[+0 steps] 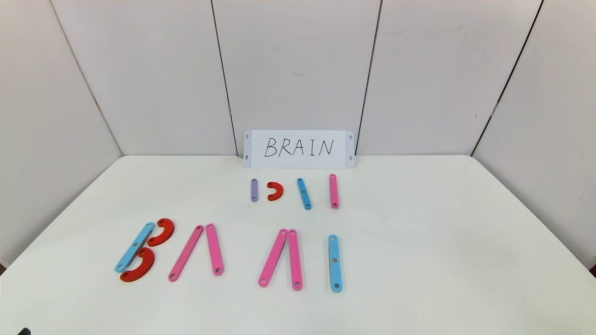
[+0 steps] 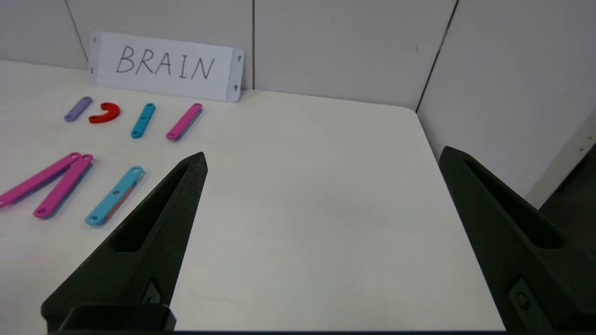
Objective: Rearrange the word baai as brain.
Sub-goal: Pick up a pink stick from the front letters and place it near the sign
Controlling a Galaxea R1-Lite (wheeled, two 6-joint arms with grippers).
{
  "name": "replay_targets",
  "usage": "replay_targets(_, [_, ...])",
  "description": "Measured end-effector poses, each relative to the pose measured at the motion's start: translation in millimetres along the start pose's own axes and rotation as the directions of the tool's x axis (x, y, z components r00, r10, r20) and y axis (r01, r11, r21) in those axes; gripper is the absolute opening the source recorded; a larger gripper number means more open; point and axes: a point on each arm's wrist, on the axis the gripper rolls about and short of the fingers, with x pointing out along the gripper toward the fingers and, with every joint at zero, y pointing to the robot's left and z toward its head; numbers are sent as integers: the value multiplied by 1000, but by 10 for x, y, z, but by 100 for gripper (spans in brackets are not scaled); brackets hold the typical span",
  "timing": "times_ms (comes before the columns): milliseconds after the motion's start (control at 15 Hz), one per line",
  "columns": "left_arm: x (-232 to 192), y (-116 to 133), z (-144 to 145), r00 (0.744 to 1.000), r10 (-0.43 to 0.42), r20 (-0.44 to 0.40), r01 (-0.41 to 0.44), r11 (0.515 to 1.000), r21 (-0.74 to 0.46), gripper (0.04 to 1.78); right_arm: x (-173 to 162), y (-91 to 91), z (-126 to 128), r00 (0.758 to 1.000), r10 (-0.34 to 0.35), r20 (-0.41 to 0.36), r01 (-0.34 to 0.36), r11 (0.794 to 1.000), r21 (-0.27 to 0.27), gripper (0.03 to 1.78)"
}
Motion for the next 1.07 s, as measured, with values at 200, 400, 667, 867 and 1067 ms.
replay_targets(200, [261, 50, 415, 998, -19, -63, 19, 1000, -2, 174, 323, -41, 340, 996, 50, -71, -49, 999, 11, 174])
replay_targets(400, [634, 90, 738, 987, -67, -144, 66, 998, -12, 174, 731, -83, 602, 986, 93, -140, -89, 995, 37, 174])
replay_targets(667, [1213, 99, 950, 938, -146, -316, 142, 989, -38, 174, 1343, -69, 747, 952, 190, -238, -177, 981, 77, 174])
replay_targets(867, [1510, 4, 887, 866, -219, -449, 217, 975, -55, 174, 1766, -6, 738, 918, 245, -310, -214, 968, 132, 174])
replay_targets(1067, [1646, -59, 756, 790, -247, -562, 260, 964, -57, 174, 2125, 93, 617, 877, 289, -384, -247, 956, 158, 174])
